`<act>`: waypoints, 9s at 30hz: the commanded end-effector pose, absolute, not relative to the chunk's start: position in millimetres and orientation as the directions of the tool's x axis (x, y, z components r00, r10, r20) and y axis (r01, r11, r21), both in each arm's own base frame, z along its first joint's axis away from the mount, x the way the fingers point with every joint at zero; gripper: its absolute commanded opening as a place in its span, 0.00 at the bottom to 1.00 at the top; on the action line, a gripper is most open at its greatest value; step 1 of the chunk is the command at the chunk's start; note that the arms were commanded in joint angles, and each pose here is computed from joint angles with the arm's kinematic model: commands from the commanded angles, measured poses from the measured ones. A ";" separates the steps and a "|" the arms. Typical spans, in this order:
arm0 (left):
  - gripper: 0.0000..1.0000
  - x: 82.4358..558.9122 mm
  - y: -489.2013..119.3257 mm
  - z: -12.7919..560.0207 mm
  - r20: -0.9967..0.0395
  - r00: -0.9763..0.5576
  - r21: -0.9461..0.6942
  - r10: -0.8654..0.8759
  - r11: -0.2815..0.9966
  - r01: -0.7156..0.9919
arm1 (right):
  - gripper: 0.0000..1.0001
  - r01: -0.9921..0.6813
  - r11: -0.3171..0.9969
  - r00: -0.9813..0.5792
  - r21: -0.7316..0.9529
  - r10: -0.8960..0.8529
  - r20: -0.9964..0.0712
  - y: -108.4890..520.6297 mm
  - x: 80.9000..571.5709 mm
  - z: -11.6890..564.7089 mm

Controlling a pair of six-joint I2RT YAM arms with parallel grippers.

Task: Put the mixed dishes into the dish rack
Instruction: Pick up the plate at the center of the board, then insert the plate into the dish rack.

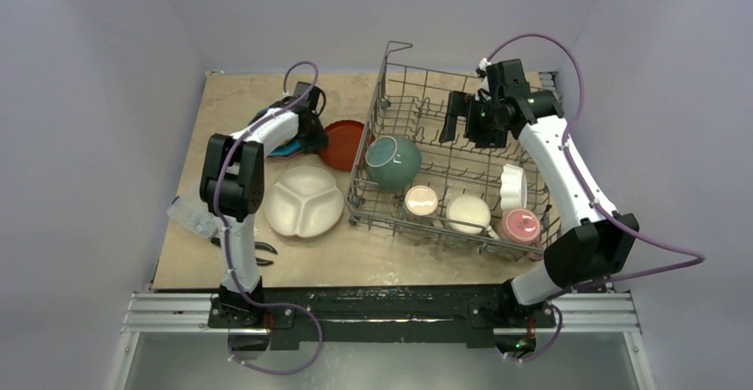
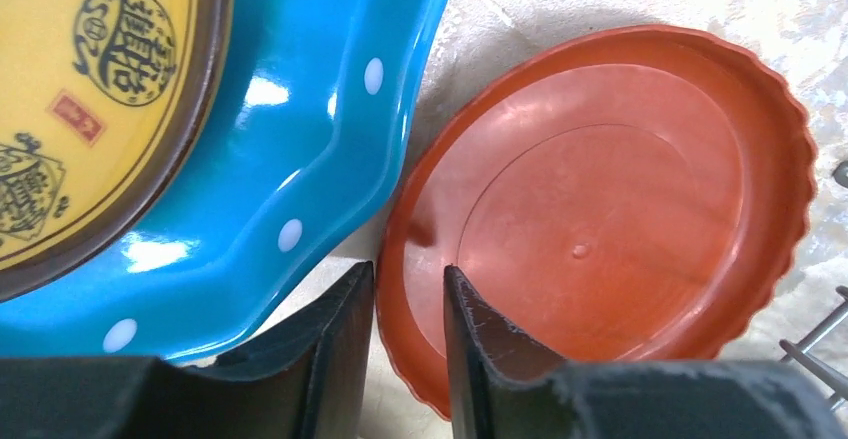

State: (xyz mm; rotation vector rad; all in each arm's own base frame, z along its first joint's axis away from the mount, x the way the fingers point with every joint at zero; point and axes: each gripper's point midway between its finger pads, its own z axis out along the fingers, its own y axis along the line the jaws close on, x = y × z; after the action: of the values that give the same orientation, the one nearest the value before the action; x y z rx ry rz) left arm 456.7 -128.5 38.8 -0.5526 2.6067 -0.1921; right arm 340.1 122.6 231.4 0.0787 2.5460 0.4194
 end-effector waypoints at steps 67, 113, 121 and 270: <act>0.00 306.2 -260.0 393.9 -0.408 -0.617 -0.817 -0.672 0.571 -0.082 | 0.84 -0.037 0.648 -0.568 0.761 0.613 -0.550 175.6 283.0 406.9; 0.87 232.2 -197.1 409.8 -0.913 -0.394 -0.129 0.105 0.842 0.523 | 0.00 0.427 0.900 -0.312 0.089 0.239 -0.919 -2.7 254.9 412.0; 0.91 218.3 -147.6 396.9 -0.908 -0.292 0.114 0.300 0.848 0.517 | 0.00 0.637 0.734 -0.417 -0.235 0.072 -0.906 -50.6 294.3 398.9; 0.98 198.3 -82.3 274.0 -0.524 -0.680 -0.420 -0.512 0.851 -0.317 | 0.98 -0.192 0.771 -0.564 0.607 0.420 -0.711 112.5 314.4 373.7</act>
State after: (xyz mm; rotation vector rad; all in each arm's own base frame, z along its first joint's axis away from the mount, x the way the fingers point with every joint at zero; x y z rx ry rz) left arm 204.7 -80.6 314.5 -0.3287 2.2448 -0.3364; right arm 343.0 71.7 336.6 0.2201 2.1515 0.4963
